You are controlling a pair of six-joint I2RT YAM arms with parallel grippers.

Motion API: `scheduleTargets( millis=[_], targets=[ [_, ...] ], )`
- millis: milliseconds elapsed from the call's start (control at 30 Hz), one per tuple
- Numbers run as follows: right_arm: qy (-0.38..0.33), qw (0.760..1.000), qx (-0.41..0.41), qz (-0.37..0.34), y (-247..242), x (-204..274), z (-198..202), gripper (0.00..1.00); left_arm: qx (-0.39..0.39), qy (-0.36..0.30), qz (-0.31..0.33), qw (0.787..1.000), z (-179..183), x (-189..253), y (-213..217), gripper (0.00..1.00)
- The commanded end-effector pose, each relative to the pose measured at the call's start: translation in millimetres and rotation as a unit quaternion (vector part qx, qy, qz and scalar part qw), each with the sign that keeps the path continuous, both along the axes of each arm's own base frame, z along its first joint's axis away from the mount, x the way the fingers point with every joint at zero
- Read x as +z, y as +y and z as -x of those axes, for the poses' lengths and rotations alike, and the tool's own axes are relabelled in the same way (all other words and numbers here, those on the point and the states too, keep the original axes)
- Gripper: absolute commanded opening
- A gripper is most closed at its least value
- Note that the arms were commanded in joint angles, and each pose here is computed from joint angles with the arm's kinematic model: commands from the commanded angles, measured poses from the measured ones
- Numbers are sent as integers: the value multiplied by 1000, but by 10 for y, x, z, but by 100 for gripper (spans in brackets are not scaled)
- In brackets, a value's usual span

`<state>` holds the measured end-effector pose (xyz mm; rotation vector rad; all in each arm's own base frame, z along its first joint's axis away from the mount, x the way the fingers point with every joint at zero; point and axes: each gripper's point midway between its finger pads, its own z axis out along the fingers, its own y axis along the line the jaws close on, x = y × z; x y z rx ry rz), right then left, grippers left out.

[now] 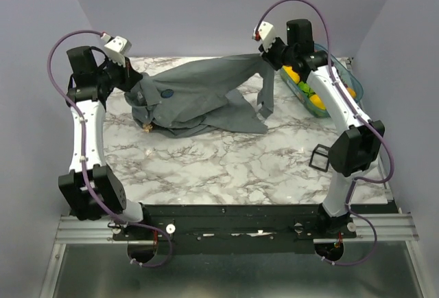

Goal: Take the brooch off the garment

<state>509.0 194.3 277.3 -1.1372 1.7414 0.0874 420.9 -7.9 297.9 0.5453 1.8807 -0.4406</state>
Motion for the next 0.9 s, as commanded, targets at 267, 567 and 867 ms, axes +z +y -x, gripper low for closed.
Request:
scheduleTargets(
  millis=[267,567,867],
  targets=[
    [-54,994,91,-30,479,349,-24,11,185,-137,6,973,179,595,425,0],
    [-68,990,113,-52,1125,116,-176,11,243,-94,-56,964,480,141,700,0],
    [-16,991,127,-37,1137,-294,-51,11,46,-62,-22,997,771,-29,-77,65]
  ],
)
